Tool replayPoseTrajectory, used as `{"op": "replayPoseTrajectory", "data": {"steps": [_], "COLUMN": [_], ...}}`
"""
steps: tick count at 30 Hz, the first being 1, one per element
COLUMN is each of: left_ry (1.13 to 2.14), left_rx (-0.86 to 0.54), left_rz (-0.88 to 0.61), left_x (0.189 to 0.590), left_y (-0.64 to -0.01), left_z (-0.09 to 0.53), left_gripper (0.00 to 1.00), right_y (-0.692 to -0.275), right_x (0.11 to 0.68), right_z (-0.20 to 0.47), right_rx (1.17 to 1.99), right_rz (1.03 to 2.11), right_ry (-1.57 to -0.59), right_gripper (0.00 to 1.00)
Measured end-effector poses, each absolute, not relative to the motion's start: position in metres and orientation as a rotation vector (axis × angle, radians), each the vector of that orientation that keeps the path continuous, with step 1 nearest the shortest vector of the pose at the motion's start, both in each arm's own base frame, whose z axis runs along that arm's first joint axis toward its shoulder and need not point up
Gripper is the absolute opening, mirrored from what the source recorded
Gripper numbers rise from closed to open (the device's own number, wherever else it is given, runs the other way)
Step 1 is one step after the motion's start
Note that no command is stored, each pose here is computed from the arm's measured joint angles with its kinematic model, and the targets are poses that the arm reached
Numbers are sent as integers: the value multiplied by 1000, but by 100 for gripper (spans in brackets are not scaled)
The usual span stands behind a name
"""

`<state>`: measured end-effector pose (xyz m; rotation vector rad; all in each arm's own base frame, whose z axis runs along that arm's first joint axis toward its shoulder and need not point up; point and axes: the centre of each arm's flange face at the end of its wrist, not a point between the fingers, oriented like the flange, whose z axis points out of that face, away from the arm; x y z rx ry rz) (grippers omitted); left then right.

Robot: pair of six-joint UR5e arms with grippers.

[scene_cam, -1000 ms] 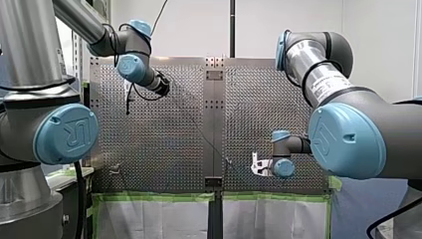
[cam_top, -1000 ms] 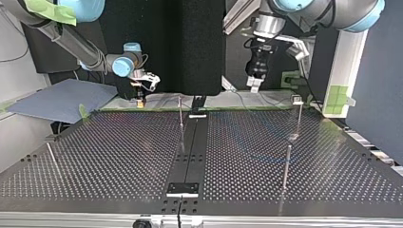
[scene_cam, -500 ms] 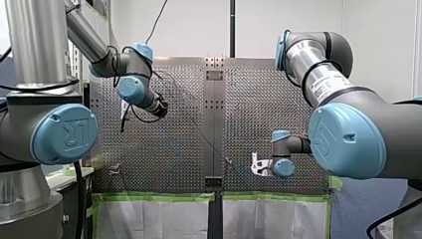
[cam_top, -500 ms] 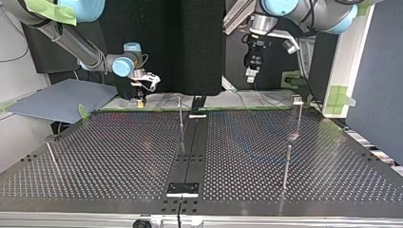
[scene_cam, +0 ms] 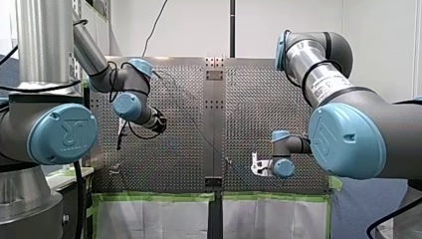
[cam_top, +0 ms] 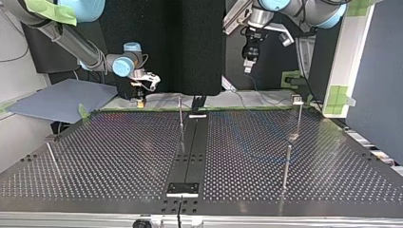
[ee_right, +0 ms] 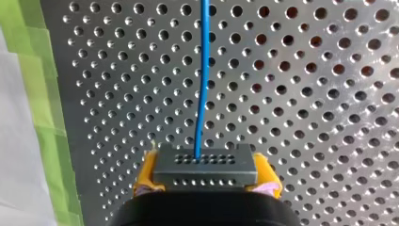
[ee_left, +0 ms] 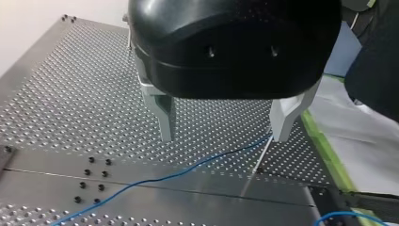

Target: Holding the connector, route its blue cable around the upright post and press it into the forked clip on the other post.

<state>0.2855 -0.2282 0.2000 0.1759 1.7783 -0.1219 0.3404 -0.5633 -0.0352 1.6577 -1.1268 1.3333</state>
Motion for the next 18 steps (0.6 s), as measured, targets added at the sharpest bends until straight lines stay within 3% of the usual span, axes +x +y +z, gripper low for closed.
{"op": "replayPoseTrajectory", "data": {"steps": [18], "left_ry": [1621], "left_rx": [146], "left_rz": [-157], "left_x": [301], "left_y": [-235], "left_z": [214], "left_gripper": [100], "right_y": [-575], "right_x": [327], "right_z": [-16], "right_rx": [1605], "right_rz": [1308], "right_ry": [-1148], "right_gripper": [0]}}
